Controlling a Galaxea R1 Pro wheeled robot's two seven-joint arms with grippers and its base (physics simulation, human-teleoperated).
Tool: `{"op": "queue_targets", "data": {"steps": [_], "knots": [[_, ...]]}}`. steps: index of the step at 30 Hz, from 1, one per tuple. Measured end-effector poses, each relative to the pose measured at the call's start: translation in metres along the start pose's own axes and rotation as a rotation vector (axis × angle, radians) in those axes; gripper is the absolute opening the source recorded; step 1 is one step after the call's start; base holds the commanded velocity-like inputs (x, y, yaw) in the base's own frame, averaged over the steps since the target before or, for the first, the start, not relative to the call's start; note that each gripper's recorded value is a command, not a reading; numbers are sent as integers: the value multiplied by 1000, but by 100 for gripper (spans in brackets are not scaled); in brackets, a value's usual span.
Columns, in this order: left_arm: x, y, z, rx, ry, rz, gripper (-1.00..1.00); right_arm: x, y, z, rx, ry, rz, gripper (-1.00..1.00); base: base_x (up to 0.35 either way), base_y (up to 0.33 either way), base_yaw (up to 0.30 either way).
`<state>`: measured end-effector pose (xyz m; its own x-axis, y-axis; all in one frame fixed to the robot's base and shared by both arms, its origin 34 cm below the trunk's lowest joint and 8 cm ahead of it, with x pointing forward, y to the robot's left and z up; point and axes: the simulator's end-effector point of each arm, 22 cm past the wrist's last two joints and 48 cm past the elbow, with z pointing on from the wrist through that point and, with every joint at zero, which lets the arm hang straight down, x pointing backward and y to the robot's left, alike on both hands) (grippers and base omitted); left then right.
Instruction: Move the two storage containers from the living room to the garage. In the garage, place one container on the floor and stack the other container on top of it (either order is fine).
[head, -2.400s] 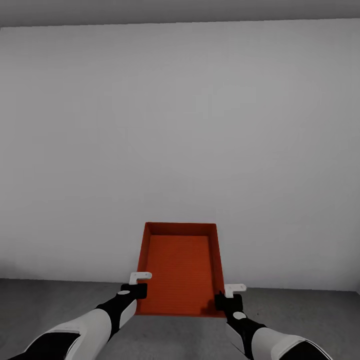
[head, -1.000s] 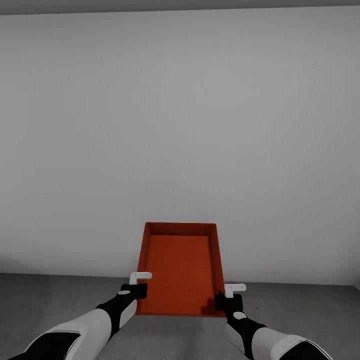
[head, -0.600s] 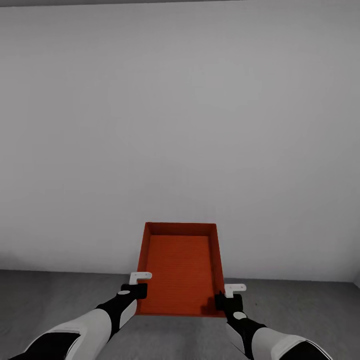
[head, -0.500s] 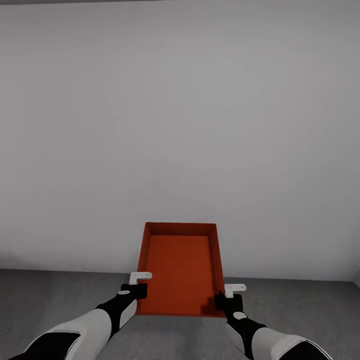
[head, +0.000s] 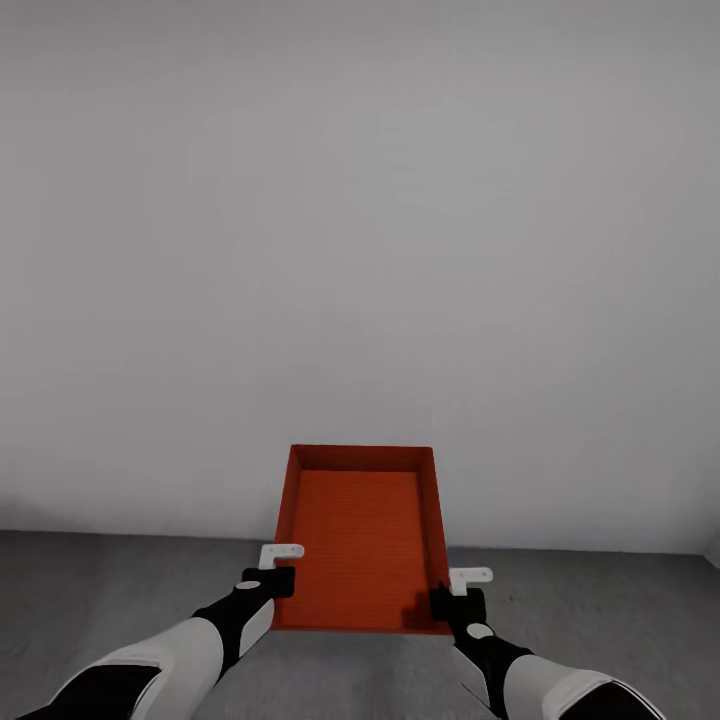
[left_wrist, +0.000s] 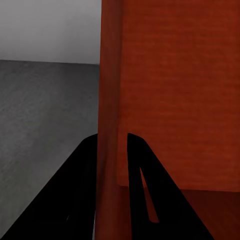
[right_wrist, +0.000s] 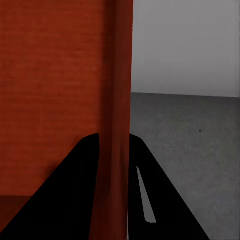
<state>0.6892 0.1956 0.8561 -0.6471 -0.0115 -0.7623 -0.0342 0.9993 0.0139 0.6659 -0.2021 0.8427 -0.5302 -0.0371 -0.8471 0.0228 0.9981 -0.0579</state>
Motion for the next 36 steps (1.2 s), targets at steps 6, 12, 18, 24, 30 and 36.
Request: {"op": "queue_targets", "data": {"steps": [6, 12, 18, 24, 30, 36], "knots": [[5, 0, 3, 0, 9, 0, -100, 5, 0, 2, -1, 9, -2, -100, 0, 0, 0], [10, 0, 5, 0, 19, 0, -100, 10, 0, 3, -1, 19, -2, -100, 0, 0, 0], [15, 0, 7, 0, 28, 1, -100, 15, 1, 5, -1, 28, -2, -100, 0, 0, 0], [20, -1, 10, -1, 38, 1, -100, 21, 0, 6, -2, 38, -3, -100, 0, 0, 0], [25, -1, 12, -1, 47, 2, -100, 26, 0, 7, -2, 47, -4, -100, 0, 0, 0], [30, -1, 14, -1, 56, 2, -100, 31, 1, 9, -2, 56, -5, -100, 0, 0, 0]]}}
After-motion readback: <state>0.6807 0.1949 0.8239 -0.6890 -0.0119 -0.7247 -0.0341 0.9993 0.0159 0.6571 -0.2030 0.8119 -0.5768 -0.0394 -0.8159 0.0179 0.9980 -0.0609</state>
